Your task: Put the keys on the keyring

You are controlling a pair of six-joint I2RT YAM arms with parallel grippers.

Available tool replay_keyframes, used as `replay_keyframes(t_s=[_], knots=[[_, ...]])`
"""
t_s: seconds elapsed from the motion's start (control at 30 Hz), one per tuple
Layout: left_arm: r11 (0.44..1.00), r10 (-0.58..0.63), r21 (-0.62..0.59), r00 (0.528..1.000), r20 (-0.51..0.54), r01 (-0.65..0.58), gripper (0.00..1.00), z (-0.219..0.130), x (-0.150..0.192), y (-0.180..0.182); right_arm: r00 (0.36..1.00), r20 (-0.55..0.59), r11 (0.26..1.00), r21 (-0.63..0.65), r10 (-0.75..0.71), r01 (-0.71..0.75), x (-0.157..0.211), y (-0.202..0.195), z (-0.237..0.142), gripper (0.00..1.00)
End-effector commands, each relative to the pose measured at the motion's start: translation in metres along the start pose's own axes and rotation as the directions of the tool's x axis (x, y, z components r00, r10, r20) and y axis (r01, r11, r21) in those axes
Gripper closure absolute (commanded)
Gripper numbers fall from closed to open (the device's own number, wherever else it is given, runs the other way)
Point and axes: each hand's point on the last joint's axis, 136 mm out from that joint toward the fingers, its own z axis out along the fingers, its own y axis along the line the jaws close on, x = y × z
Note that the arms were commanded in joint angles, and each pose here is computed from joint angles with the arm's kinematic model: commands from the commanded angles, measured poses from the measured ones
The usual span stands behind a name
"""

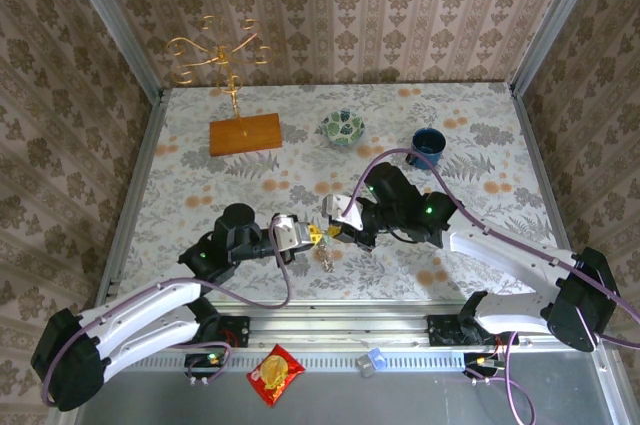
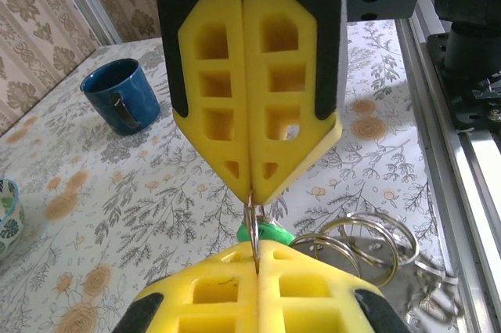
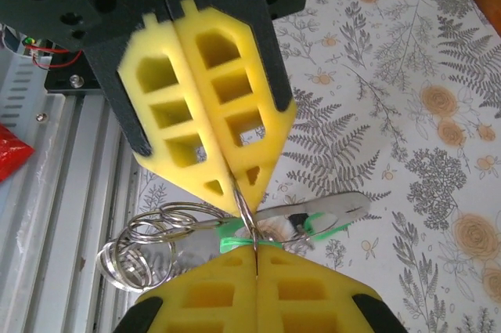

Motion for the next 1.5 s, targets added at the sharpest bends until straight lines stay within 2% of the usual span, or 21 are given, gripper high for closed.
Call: replay_keyframes(t_s=[0.0, 0.1, 0.27, 0.43, 0.57, 0.97, 1.07, 1.17, 1.2, 1.23, 1.3, 1.33, 1.47], knots=[[0.999, 0.028, -0.023, 0.996, 0.087, -0.026, 1.00, -0.004, -0.020, 0.004, 0.998, -0.055, 0.999, 0.011, 0.037, -0.036, 0.017, -0.008, 0.006, 1.00], [0.999, 0.032, -0.036, 0.994, 0.103, -0.028, 1.00, -0.004, -0.021, 0.006, 0.997, -0.061, 0.999, -0.016, 0.049, -0.050, 0.020, -0.006, 0.012, 1.00], [0.999, 0.020, -0.034, 0.994, 0.106, -0.016, 1.00, -0.001, -0.018, 0.005, 0.998, -0.010, 0.998, -0.034, 0.058, -0.058, 0.006, -0.006, 0.013, 0.99], [0.999, 0.009, -0.031, 0.994, 0.105, -0.006, 1.00, 0.001, -0.014, 0.004, 0.998, 0.052, 0.999, -0.018, 0.038, -0.037, -0.002, -0.006, 0.007, 0.78], [0.999, 0.004, -0.034, 0.994, 0.110, -0.001, 1.00, 0.001, -0.013, 0.003, 0.996, 0.089, 1.000, -0.020, 0.021, -0.019, -0.002, -0.001, 0.004, 0.73], [0.999, 0.000, -0.048, 0.991, 0.137, 0.007, 1.00, 0.000, -0.017, 0.005, 0.992, 0.125, 0.998, -0.056, 0.030, -0.024, -0.007, 0.002, 0.010, 0.79], [0.999, 0.001, -0.049, 0.990, 0.140, 0.006, 1.00, 0.000, -0.018, 0.005, 0.992, 0.125, 0.998, -0.058, 0.031, -0.024, -0.007, 0.001, 0.012, 0.87], [0.999, -0.001, -0.053, 0.991, 0.133, 0.008, 1.00, 0.000, -0.016, 0.006, 0.992, 0.122, 0.998, -0.056, 0.024, -0.017, -0.009, 0.001, 0.009, 1.00], [0.998, -0.003, -0.061, 0.992, 0.125, 0.010, 1.00, -0.001, -0.015, 0.007, 0.993, 0.118, 0.998, -0.055, 0.016, -0.010, -0.011, 0.001, 0.007, 1.00], [0.997, -0.003, -0.072, 0.993, 0.119, 0.012, 0.97, -0.001, -0.014, 0.009, 0.994, 0.106, 0.999, -0.053, 0.009, -0.003, -0.011, 0.001, 0.005, 1.00], [0.997, -0.002, -0.074, 0.995, 0.097, 0.009, 0.81, -0.001, -0.011, 0.009, 0.997, 0.077, 0.999, -0.044, -0.007, 0.010, -0.010, -0.001, 0.002, 1.00], [0.998, -0.001, -0.068, 0.997, 0.080, 0.007, 0.78, -0.001, -0.010, 0.009, 0.998, 0.059, 0.999, -0.042, -0.020, 0.022, -0.010, 0.000, 0.000, 1.00], [0.999, 0.006, -0.041, 1.000, 0.008, -0.005, 0.77, 0.001, -0.004, 0.008, 0.997, -0.041, 0.997, -0.038, -0.064, 0.062, -0.002, 0.001, -0.002, 1.00]])
